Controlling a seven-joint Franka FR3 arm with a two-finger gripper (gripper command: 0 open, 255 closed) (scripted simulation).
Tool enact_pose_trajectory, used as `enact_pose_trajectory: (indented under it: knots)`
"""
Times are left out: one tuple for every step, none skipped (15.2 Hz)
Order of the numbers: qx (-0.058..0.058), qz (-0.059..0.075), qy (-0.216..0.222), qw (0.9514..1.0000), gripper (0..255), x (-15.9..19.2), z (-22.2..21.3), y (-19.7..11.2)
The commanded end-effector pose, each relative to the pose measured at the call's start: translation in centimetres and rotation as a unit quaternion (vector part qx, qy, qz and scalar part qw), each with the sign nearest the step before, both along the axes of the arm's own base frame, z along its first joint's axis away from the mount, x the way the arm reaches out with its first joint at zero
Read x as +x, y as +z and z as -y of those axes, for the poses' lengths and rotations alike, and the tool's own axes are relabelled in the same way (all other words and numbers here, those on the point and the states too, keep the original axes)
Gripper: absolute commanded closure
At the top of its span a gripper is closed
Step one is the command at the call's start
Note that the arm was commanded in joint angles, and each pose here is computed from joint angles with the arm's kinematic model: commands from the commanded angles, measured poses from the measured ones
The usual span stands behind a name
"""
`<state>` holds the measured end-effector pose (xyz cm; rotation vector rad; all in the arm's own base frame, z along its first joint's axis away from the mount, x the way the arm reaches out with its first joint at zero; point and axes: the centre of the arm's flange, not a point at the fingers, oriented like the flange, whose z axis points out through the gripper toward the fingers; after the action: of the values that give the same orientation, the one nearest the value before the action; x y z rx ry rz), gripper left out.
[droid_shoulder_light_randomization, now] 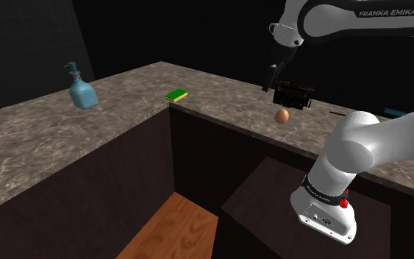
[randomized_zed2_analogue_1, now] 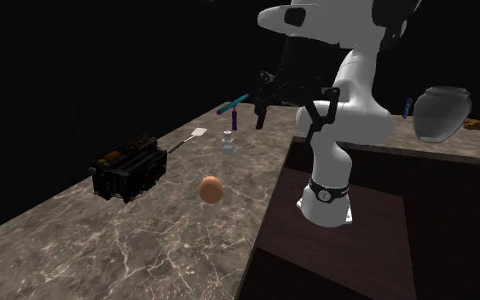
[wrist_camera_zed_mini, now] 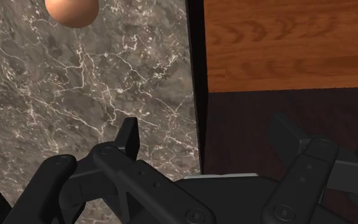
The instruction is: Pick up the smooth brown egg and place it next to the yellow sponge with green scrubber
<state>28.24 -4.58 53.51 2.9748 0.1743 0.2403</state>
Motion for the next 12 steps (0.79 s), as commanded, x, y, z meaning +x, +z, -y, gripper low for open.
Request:
enact_pose_trajectory:
  knots:
    - [-0.005,0.003,0.014,0.9999,0,-0.8,1.9,-1.9]
    - [-0.007,0.005,0.020,0.9998,0,-1.2,2.8,-2.8]
    - [-0.010,0.007,0.027,0.9996,0,-1.5,3.7,-3.7]
    - [-0.012,0.008,0.033,0.9993,0,-1.9,4.6,-4.6]
    - [-0.014,0.010,0.039,0.9991,0,-2.2,5.5,-5.5]
    - [-0.017,0.011,0.046,0.9987,0,-2.6,6.4,-6.4]
    - [-0.019,0.013,0.052,0.9984,0,-2.9,7.4,-7.3]
    - [-0.022,0.015,0.058,0.9979,0,-3.2,8.3,-8.1]
    - [-0.024,0.016,0.065,0.9975,0,-3.5,9.3,-9.0]
    - [-0.026,0.018,0.071,0.9970,0,-3.7,10.2,-9.9]
    - [-0.029,0.020,0.077,0.9964,0,-4.0,11.2,-10.8]
    - [-0.031,0.021,0.084,0.9958,0,-4.2,12.2,-11.6]
